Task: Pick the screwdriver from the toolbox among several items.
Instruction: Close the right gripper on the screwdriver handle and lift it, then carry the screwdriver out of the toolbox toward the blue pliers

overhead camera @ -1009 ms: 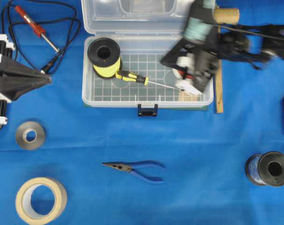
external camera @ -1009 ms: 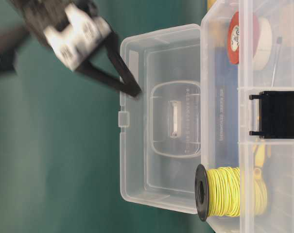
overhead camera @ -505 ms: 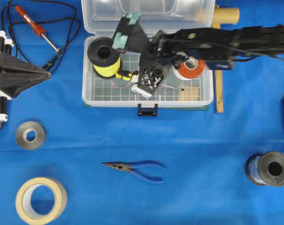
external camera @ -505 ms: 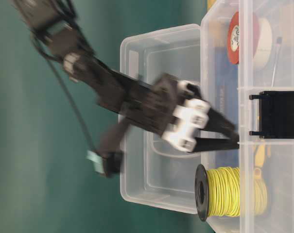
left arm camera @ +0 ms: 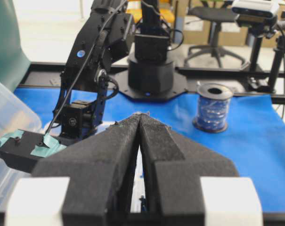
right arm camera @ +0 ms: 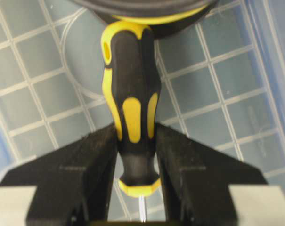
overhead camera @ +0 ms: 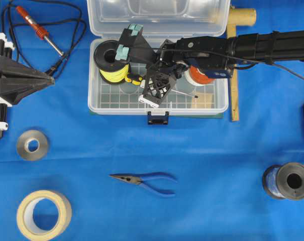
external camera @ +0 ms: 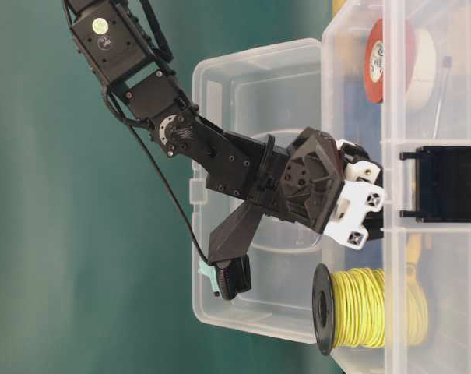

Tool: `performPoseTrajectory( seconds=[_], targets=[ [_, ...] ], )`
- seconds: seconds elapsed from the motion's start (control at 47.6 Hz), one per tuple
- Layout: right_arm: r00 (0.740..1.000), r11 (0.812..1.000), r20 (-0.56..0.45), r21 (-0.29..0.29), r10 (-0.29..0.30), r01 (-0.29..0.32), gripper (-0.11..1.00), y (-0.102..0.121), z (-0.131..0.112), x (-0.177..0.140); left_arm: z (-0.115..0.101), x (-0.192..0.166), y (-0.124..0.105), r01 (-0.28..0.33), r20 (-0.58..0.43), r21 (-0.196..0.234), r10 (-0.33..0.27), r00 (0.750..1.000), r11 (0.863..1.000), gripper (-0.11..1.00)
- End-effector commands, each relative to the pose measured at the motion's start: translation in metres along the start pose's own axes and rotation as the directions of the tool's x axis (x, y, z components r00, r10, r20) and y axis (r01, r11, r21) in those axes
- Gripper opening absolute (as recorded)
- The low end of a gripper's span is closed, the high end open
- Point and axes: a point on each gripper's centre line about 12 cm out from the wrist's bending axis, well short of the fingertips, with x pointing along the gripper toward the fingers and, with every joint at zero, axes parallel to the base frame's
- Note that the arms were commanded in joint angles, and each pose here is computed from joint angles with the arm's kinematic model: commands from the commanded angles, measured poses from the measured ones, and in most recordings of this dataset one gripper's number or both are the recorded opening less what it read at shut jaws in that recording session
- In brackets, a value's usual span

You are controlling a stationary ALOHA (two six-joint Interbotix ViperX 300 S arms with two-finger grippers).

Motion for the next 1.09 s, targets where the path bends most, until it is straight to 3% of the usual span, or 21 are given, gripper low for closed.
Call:
performPoseTrajectory(
  seconds=[0.0,0.252,0.378,0.526,0.778,1.072],
  targets=[
    [0.999,1.000,0.040,-0.006,0.016,-0.016,0.26,0.006,0.010,-0.024,0.004,0.001,0.001,-0.007,0.012,0.001,0.007,1.000,1.000,0.00],
    [0.984,0.998,0.166,-0.026,0.063,-0.060,0.26,0.017,0.023,-0.107,0.004,0.001,0.002,-0.011,0.011,0.000,0.011,1.000,1.000,0.00],
    [0.979,0.996,0.187,-0.052,0.083,-0.075,0.26,0.027,0.016,-0.146,0.004,0.001,0.003,-0.017,0.012,0.000,0.017,1.000,1.000,0.01],
    [0.973,0.988,0.194,-0.114,0.127,-0.106,0.26,0.053,0.002,-0.167,0.004,0.001,0.004,-0.019,0.012,0.001,0.019,1.000,1.000,0.01],
    [0.959,0.965,0.191,-0.197,0.210,-0.173,0.26,0.110,-0.016,-0.155,0.004,0.001,0.004,-0.020,0.012,0.001,0.020,1.000,1.000,0.01],
    [0.964,0.954,0.139,-0.229,0.228,-0.193,0.26,0.145,-0.029,-0.088,0.004,0.001,0.004,-0.020,0.016,-0.001,0.020,1.000,1.000,0.01]
  ],
)
